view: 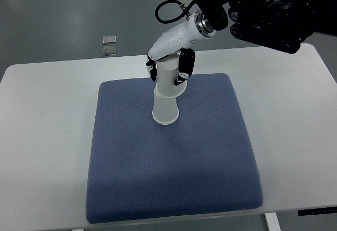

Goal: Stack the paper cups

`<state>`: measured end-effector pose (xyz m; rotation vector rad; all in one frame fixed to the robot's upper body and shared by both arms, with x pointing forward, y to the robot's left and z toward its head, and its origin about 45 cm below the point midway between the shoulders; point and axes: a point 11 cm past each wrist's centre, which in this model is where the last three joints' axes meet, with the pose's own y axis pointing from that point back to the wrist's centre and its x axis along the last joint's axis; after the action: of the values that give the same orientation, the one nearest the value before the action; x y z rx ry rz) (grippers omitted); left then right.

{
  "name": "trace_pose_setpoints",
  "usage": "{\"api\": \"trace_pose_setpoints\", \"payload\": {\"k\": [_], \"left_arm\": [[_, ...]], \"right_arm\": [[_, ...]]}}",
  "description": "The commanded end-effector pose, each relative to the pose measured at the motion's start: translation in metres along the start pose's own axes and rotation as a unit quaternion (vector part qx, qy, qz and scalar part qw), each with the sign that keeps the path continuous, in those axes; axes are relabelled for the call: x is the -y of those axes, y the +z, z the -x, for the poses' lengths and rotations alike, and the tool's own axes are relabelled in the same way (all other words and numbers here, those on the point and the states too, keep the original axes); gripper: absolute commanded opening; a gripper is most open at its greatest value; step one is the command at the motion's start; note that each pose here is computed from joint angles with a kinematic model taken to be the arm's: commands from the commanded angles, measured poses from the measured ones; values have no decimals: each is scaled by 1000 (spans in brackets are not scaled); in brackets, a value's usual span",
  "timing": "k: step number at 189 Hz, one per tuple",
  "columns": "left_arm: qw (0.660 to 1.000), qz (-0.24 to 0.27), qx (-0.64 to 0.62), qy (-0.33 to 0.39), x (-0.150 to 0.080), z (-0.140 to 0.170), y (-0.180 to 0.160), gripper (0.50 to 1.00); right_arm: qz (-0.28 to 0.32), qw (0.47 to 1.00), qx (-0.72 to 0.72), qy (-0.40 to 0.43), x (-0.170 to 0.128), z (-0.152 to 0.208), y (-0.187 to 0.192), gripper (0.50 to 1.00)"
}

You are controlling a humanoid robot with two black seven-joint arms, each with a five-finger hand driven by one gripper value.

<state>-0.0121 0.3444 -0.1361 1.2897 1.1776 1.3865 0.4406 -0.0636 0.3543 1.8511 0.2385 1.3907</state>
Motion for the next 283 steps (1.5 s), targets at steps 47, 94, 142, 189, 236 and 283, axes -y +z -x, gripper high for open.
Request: {"api": "trace_pose_setpoints", "payload": {"k": [47, 94, 142, 189, 236, 283], "left_arm": [[1000, 0, 0, 0, 0, 0, 0, 1000], [1000, 0, 0, 0, 0, 0, 0, 1000], [1000, 0, 0, 0, 0, 0, 0, 1000], [1000, 0, 1, 0, 0, 0, 0, 1000], [1000, 0, 0, 0, 0, 0, 0, 1000], [1000, 0, 0, 0, 0, 0, 0, 1000]], "right_arm": [[-5, 1000, -3, -1, 12, -3, -6, 707], [1, 1000, 4, 2, 18, 5, 0, 707], [0, 1000, 13, -2, 23, 15, 3, 711], [-3, 1000, 12, 5, 32, 17, 0, 758], [-4, 1000, 13, 18, 33, 17, 1, 858], [-3, 1000, 19, 18, 35, 21, 4, 876]]}}
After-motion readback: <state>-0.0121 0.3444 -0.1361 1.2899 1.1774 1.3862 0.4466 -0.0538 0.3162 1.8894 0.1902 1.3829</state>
